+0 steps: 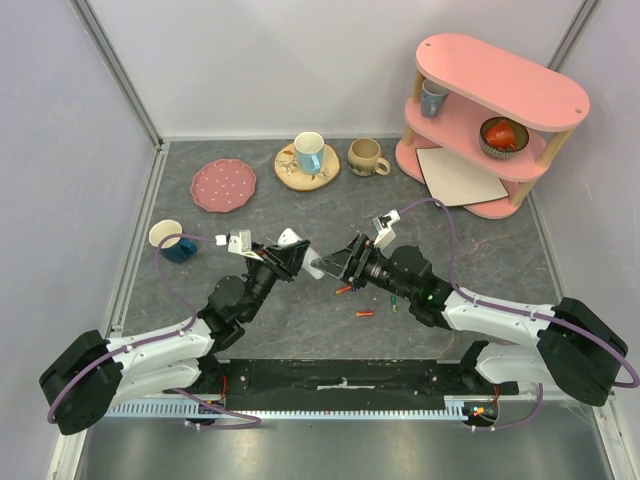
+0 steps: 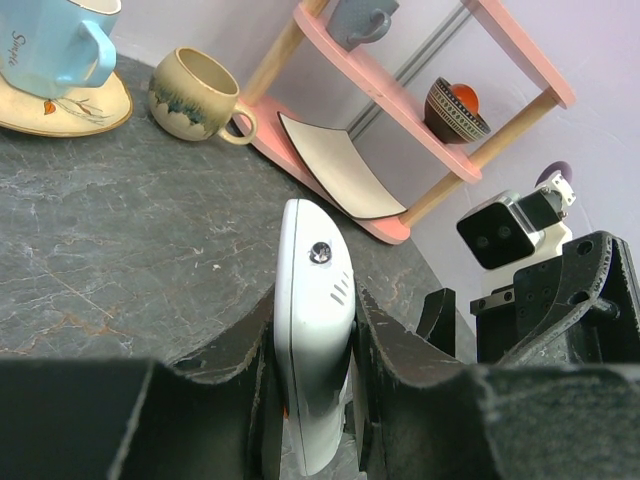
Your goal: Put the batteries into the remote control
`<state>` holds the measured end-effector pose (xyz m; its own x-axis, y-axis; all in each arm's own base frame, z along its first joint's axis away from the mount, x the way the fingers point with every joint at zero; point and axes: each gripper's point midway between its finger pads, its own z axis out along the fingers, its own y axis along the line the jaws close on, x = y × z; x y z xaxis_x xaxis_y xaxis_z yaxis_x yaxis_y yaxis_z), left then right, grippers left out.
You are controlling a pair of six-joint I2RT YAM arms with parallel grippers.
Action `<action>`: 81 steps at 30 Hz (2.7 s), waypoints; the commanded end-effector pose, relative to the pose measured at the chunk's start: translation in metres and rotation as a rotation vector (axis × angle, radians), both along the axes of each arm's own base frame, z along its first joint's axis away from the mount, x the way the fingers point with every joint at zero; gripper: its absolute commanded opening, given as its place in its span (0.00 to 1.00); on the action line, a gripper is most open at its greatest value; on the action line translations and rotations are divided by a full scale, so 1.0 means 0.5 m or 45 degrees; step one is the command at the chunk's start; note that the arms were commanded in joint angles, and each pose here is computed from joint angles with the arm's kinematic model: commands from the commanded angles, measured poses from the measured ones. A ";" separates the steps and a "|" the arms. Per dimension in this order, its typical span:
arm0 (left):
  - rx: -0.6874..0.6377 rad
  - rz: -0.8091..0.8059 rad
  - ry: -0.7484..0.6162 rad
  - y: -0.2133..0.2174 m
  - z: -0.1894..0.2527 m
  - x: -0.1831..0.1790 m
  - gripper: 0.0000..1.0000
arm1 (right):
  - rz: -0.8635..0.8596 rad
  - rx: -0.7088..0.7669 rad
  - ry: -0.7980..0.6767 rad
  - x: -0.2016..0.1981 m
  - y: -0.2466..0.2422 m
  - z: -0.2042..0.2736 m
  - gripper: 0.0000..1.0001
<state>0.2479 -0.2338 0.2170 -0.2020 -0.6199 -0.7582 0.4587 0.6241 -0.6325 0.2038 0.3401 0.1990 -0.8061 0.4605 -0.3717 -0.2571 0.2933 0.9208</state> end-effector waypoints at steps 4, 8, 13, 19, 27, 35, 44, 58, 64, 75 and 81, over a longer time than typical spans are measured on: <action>0.061 -0.030 -0.008 -0.016 0.000 -0.006 0.02 | -0.010 0.182 -0.161 0.009 0.008 0.131 0.84; 0.082 -0.018 0.000 -0.013 -0.008 -0.004 0.02 | -0.012 0.182 -0.164 0.010 0.006 0.133 0.84; 0.085 -0.006 0.016 -0.009 -0.016 -0.003 0.02 | -0.012 0.182 -0.164 0.009 0.005 0.134 0.84; -0.006 0.014 0.011 0.000 0.002 -0.004 0.02 | -0.019 0.134 -0.142 0.007 -0.003 0.108 0.84; -0.134 -0.012 -0.063 -0.002 0.054 -0.011 0.02 | -0.015 0.116 -0.080 -0.005 -0.010 0.078 0.84; -0.174 -0.025 -0.106 -0.005 0.091 -0.012 0.02 | -0.021 0.081 -0.077 -0.002 -0.012 0.069 0.83; -0.119 0.003 -0.135 -0.005 0.101 -0.004 0.02 | -0.015 0.082 -0.087 -0.005 -0.012 0.072 0.83; -0.061 0.036 -0.145 -0.002 0.094 0.005 0.02 | -0.038 0.072 -0.086 -0.006 -0.024 0.065 0.88; -0.065 0.042 -0.140 0.003 0.089 0.004 0.02 | -0.067 0.038 -0.080 -0.004 -0.036 0.050 0.89; -0.134 0.016 -0.146 0.005 0.111 -0.008 0.02 | -0.106 -0.085 -0.050 -0.008 -0.063 -0.012 0.87; -0.184 -0.003 -0.134 0.007 0.120 -0.015 0.02 | -0.112 -0.097 -0.049 -0.005 -0.065 -0.019 0.82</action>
